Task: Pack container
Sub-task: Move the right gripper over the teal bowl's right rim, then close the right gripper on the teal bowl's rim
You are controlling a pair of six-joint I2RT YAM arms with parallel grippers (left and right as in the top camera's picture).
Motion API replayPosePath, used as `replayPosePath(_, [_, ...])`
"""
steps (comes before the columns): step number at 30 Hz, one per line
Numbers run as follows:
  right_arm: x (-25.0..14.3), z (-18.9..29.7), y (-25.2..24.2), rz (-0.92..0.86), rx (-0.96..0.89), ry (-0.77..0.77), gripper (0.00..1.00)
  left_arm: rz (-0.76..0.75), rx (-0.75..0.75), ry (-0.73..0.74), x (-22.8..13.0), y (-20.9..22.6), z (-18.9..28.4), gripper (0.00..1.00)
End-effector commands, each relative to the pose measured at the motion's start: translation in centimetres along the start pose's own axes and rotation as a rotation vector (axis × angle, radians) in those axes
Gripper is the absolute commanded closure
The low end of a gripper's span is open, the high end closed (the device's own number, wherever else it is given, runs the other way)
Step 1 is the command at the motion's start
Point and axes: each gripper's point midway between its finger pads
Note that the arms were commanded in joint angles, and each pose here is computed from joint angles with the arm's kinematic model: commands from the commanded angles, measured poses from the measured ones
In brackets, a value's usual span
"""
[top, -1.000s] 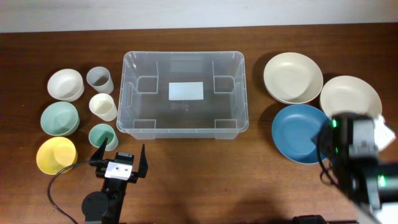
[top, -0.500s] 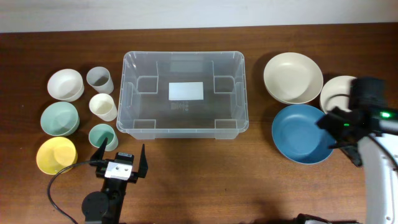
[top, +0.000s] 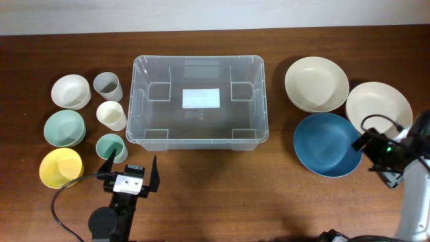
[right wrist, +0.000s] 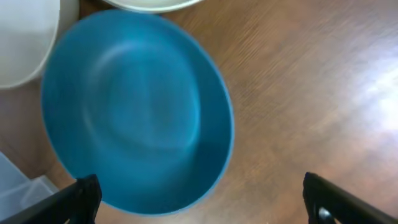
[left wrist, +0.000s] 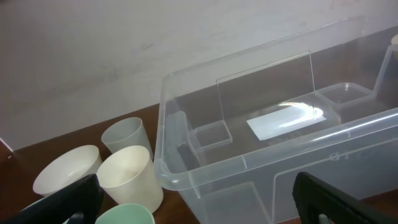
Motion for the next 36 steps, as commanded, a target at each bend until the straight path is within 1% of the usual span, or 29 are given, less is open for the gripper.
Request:
replayPosePath(1, [-1.3,-2.1,0.5,0.073,0.069,0.033,0.01,-0.015,0.013,0.003,-0.1,0.3,0.0,0.00])
replayPosePath(2, [-1.2,-2.7,0.4,0.076,0.069,0.026,0.00,-0.015,0.012,0.003,-0.1,0.2,0.0,0.00])
replayPosePath(4, [-0.8,-3.6,-0.3,0.080,0.043,0.007,0.08,-0.015,0.013,0.003,-0.1,0.3,0.0,0.00])
replayPosePath(7, [-0.7,-4.4,-1.2,0.078,-0.006,0.013,0.09,-0.015,0.012,0.003,-0.1,0.2,0.0,0.00])
replayPosePath(11, [-0.5,-5.6,-1.5,0.074,-0.010,0.033,0.08,-0.015,0.013,0.003,-0.1,0.2,0.0,0.00])
replayPosePath(13, [-0.6,-6.4,-1.7,0.069,-0.012,0.056,0.04,-0.015,0.013,0.003,-0.1,0.2,0.0,0.00])
replayPosePath(18, [-1.3,-8.5,-2.2,0.050,-0.018,0.127,0.01,-0.015,0.013,0.003,-0.1,0.2,0.0,0.00])
replayPosePath(24, [-1.9,-10.7,-1.9,0.036,0.024,0.184,0.01,-0.015,0.012,0.003,-0.1,0.2,0.0,0.00])
replayPosePath(29, [-1.9,-11.1,-1.7,0.033,0.039,0.189,0.02,-0.015,0.013,0.003,-0.1,0.2,0.0,0.00])
replayPosePath(30, [-1.9,-11.1,-1.7,0.034,0.040,0.188,0.03,-0.015,0.013,0.003,-0.1,0.3,0.0,0.00])
replayPosePath(32, [-1.9,-11.1,-1.7,0.034,0.040,0.188,0.09,-0.015,0.013,0.003,-0.1,0.2,0.0,0.00])
replayPosePath(33, [-1.9,-11.1,-1.7,0.034,0.039,0.188,0.14,-0.015,0.012,0.003,-0.1,0.2,0.0,0.00])
replayPosePath(36, [-1.9,-11.1,-1.7,0.033,0.039,0.188,0.35,-0.015,0.013,0.003,-0.1,0.2,0.0,0.00])
Point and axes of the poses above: each gripper's point midway between its finger pads, its own z axis back along the fingers, its own y axis along the line the jaws close on, x = y × z, and after that the axes turned 8 degrees about z, right-handed
